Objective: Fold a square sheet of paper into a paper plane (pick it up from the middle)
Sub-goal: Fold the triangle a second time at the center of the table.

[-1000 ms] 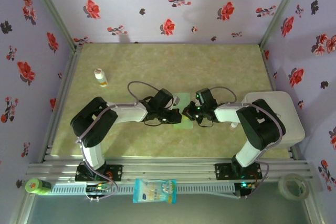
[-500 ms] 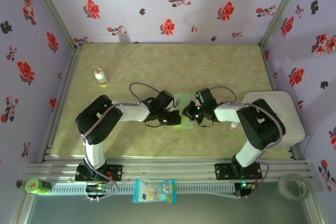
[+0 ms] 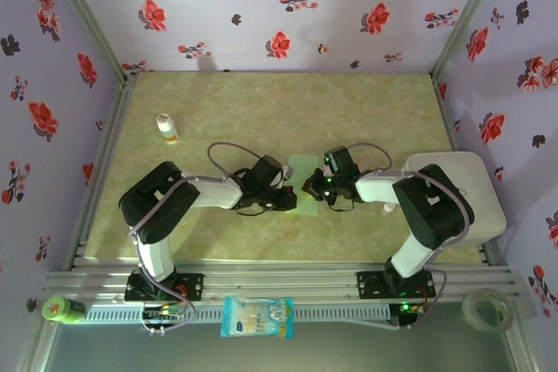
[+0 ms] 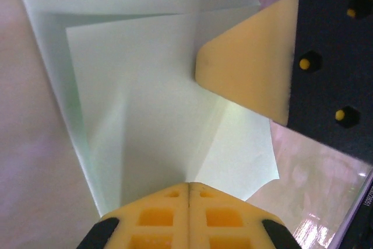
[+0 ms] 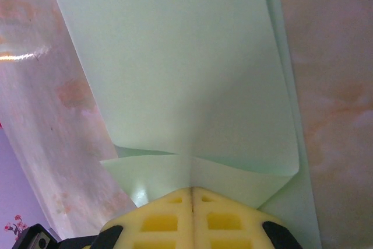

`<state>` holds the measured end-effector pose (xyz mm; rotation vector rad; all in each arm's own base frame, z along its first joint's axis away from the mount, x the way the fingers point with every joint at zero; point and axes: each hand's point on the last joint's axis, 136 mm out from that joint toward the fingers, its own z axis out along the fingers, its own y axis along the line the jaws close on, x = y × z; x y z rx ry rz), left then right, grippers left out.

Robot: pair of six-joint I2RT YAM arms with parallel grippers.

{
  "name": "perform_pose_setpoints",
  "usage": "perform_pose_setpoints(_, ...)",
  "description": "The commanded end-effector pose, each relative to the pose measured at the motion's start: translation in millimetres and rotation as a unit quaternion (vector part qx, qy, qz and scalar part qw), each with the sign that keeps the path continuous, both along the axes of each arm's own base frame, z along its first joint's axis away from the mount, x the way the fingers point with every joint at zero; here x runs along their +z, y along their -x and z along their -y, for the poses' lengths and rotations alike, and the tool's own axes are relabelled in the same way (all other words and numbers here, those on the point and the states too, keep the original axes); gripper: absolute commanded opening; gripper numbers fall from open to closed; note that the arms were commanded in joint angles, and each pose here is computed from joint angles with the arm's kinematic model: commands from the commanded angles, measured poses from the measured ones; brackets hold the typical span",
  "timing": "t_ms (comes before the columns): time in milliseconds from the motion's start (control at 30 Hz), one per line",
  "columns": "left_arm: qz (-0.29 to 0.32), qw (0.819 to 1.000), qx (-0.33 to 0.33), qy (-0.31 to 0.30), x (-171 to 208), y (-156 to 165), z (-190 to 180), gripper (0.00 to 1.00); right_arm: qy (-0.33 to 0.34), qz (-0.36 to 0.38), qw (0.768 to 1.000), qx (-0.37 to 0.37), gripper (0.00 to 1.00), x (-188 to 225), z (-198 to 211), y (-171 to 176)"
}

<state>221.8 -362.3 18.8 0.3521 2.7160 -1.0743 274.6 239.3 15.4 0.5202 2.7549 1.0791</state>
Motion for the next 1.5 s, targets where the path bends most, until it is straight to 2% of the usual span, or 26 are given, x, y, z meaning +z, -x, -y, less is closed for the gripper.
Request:
perform_pose_setpoints(0,-0.033,0.999,0.015,-0.035,-21,16,-24,0.00,0.068,-0.043,0.997,-0.007,0.00,-32,23,17)
perform_pose_setpoints(333,-0.054,0.998,0.038,0.006,-22,21,-37,0.03,0.073,-0.048,0.996,-0.003,0.00,-37,23,18)
perform_pose_setpoints(800,-0.076,0.995,0.066,0.015,-34,38,-59,0.04,0.072,-0.052,0.996,-0.001,0.00,-39,23,19)
perform_pose_setpoints(1233,-0.014,0.998,0.049,0.025,34,3,-32,0.00,0.073,-0.050,0.996,-0.001,0.00,-34,22,16)
perform_pose_setpoints(1467,-0.037,0.998,0.036,0.026,27,-3,-15,0.01,0.072,-0.049,0.996,-0.002,0.00,-32,22,16)
